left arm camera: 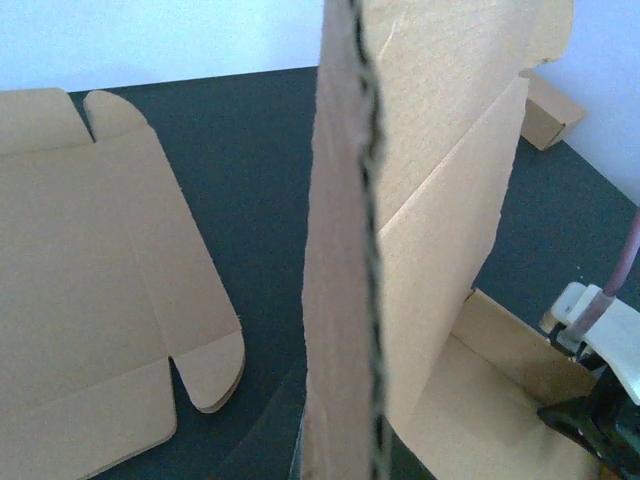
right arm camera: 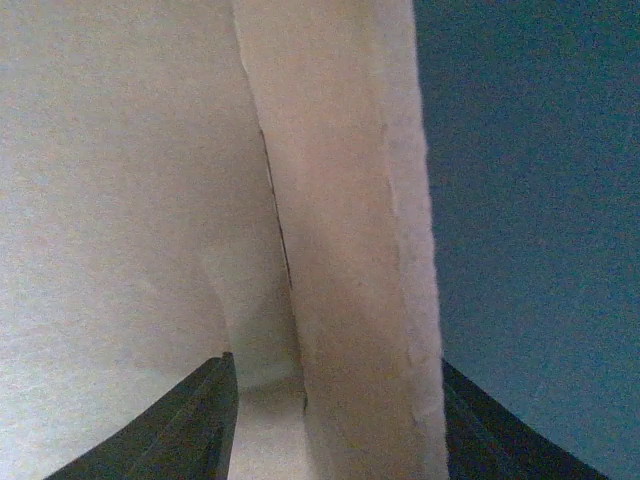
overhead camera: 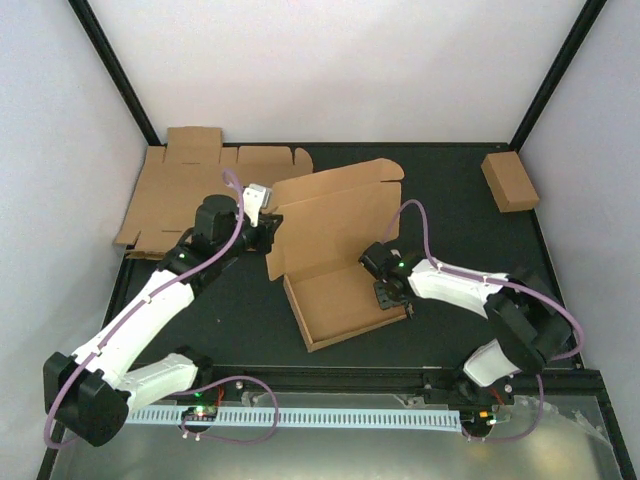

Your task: Fold the paper box

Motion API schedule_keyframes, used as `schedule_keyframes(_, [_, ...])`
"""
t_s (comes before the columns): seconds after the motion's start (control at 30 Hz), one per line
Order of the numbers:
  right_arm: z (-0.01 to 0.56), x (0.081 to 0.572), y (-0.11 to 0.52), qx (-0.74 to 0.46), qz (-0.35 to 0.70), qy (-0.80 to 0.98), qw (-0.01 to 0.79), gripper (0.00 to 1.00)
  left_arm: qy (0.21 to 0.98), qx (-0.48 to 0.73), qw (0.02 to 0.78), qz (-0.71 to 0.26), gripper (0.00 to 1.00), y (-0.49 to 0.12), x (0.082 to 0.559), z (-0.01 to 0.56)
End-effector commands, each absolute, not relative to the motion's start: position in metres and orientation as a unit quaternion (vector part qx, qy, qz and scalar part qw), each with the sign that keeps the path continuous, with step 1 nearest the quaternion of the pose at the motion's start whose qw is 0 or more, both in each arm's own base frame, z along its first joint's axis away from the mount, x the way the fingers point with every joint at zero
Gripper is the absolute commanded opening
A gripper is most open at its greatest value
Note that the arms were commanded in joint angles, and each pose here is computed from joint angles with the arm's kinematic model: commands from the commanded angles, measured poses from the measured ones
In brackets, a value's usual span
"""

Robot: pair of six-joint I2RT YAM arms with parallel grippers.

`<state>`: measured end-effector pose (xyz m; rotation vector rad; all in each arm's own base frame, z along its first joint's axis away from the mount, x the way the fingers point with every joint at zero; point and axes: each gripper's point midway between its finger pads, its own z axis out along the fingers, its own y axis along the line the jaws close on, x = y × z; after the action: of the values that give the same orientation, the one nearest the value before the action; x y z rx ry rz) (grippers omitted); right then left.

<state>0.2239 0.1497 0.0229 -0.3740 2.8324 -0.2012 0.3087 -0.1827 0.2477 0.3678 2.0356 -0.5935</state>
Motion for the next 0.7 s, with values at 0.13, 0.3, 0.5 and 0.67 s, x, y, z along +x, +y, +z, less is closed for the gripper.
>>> schedule_keyframes(0.13, [0.057,0.245,0.178,-0.146,0.012,0.968,0.206,0.61,0.814,0.191,0.483,-0.26,0.01,-0.191,0.301,0.27])
schedule_keyframes(0.3, [0.058,0.253,0.185,-0.135,0.079,0.967,0.2,0.88,0.817,0.194,0.476,-0.26,0.02,-0.191,0.298,0.266])
schedule_keyframes(0.5, [0.064,0.258,0.179,-0.128,0.085,0.963,0.22,0.86,0.816,0.195,0.47,-0.275,0.01,-0.192,0.29,0.259])
schedule_keyframes(0.67, [0.051,0.261,0.17,-0.132,0.051,0.967,0.211,0.75,0.817,0.19,0.463,-0.286,0.02,-0.193,0.285,0.249])
